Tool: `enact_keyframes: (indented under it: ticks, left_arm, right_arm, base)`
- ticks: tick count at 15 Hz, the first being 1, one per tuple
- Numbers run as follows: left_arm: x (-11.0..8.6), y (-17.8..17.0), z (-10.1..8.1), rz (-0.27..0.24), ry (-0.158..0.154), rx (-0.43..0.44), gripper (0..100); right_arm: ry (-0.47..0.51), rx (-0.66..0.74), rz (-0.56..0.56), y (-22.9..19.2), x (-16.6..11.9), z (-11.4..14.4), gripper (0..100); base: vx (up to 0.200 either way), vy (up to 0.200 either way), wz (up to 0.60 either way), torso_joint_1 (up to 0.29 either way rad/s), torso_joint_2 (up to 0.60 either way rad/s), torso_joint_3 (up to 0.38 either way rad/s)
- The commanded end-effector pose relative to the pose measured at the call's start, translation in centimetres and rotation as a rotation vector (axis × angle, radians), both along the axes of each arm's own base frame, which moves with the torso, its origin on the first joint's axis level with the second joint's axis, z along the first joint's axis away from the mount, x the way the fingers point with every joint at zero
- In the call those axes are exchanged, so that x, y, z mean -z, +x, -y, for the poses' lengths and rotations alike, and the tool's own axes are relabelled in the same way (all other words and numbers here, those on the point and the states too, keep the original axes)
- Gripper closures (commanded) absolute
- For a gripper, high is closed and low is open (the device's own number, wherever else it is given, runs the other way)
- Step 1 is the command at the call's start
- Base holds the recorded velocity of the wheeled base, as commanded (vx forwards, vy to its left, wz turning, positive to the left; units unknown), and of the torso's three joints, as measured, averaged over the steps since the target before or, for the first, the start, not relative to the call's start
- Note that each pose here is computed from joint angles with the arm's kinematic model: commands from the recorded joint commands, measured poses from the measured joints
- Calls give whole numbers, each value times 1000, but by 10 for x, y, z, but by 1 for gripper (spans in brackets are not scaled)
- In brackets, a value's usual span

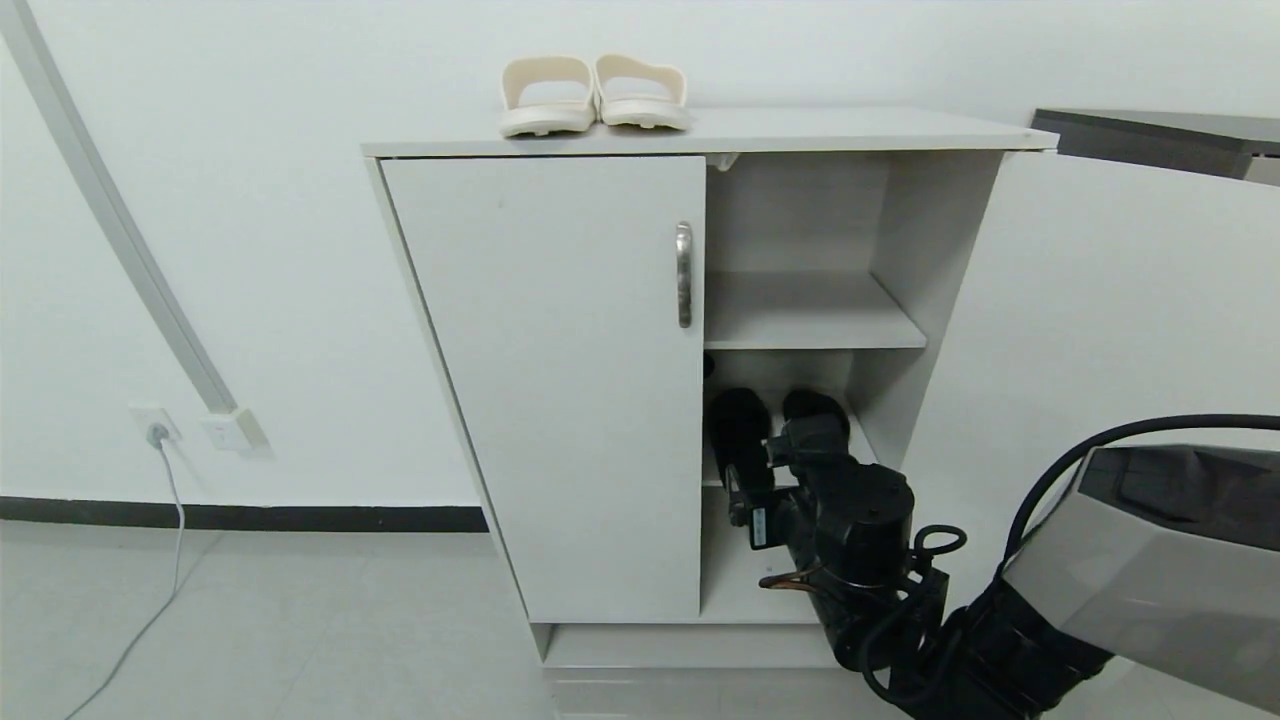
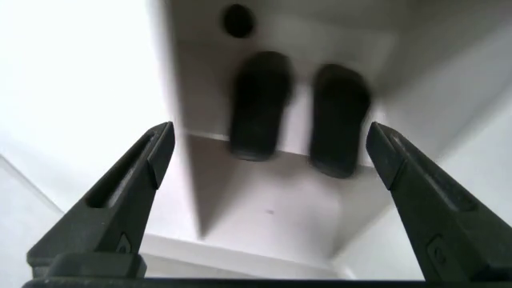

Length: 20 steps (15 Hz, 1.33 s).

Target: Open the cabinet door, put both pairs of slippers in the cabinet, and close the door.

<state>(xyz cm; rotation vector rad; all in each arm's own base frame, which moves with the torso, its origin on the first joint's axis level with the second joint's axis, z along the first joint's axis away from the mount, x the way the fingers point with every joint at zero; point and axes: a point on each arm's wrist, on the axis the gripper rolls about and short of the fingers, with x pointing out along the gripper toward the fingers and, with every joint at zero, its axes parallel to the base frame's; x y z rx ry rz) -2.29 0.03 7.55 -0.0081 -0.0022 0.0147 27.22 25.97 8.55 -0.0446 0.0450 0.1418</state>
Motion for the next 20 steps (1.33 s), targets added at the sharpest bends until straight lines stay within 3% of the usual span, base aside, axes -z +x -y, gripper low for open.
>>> enact_keyframes:
  ticks: [1, 10, 20]
  left_arm:
    - [0, 0, 0, -1, -1, -1, 100]
    - [0, 0, 0, -1, -1, -1, 100]
    - [0, 0, 0, -1, -3, 1, 100]
  right_arm:
    - [-5, -6, -4, -1, 2, 0, 0]
    - [-29, -26, 14, 1, 5, 5, 0]
    - [-32, -32, 12, 0, 7, 6, 0]
  base:
    - [0, 200, 0, 2, 2, 2]
    - [0, 200, 0, 4, 1, 3]
    - [0, 0, 0, 0, 0, 0]
